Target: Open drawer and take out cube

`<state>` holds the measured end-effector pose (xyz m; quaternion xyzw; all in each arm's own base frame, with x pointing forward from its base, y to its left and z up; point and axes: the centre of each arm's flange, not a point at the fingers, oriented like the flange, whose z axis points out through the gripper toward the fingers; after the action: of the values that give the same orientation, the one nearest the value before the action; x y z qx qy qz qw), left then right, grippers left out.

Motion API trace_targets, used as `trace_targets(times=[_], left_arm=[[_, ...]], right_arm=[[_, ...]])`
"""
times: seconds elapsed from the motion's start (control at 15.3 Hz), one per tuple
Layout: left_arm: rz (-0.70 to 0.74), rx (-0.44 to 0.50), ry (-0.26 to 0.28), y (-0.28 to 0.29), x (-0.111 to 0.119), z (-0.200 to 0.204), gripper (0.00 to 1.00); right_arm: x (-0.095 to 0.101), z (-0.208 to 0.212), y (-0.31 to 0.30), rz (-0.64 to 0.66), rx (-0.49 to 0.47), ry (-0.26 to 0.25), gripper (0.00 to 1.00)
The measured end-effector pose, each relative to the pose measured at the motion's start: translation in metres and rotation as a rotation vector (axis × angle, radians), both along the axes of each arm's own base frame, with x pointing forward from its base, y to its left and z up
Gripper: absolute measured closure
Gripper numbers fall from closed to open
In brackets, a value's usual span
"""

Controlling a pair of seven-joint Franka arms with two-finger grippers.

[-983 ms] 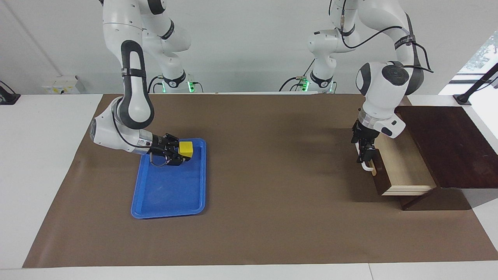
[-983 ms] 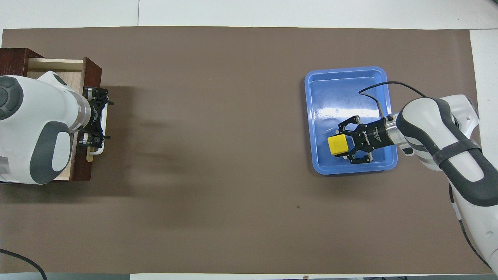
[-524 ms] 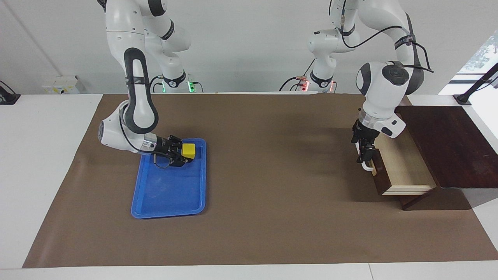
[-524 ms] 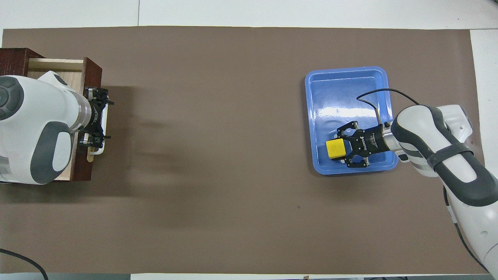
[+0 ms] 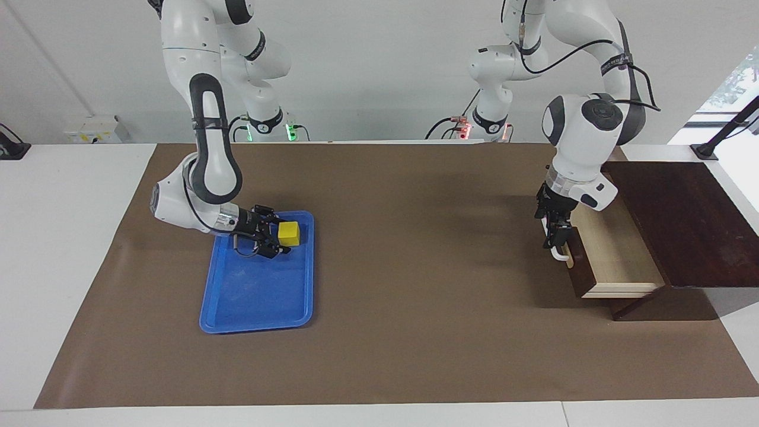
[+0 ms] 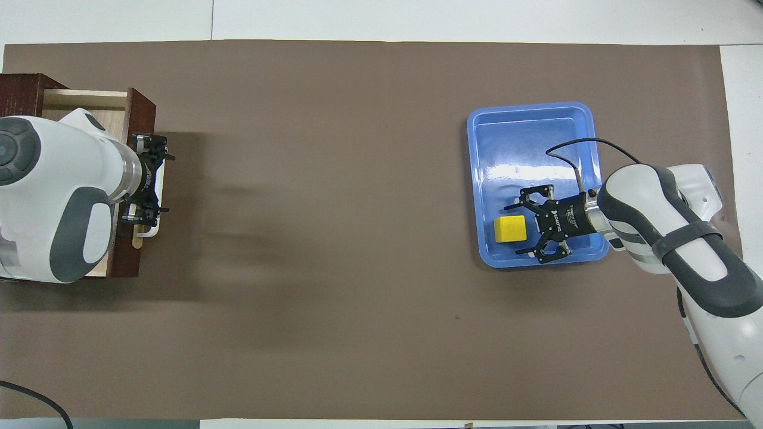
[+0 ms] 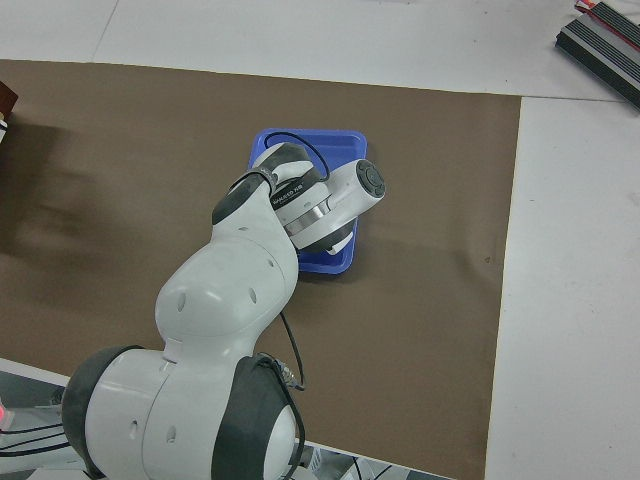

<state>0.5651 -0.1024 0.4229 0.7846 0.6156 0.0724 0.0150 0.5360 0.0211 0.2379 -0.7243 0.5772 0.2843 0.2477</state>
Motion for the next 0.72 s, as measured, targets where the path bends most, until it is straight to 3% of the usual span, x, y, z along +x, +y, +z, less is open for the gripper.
trace_targets(times=[0.33, 0.52, 0.72], left_arm=[[-0.054, 0.021, -0.007, -0.03, -0.006, 0.0, 0.0], [-0.014, 0.027, -0.011, 0.0, 0.001, 0.001, 0.0], [-0.022, 0.03, -0.009, 0.044, 0.008, 0.003, 0.0]], right_arm=[[0.008, 0.022, 0.005, -0.021, 0.019, 0.018, 0.0], [0.022, 0.075, 0.009, 0.003, 0.024, 0.017, 0.0], [0.031, 0.142, 0.005, 0.076, -0.041, -0.028, 0.0]])
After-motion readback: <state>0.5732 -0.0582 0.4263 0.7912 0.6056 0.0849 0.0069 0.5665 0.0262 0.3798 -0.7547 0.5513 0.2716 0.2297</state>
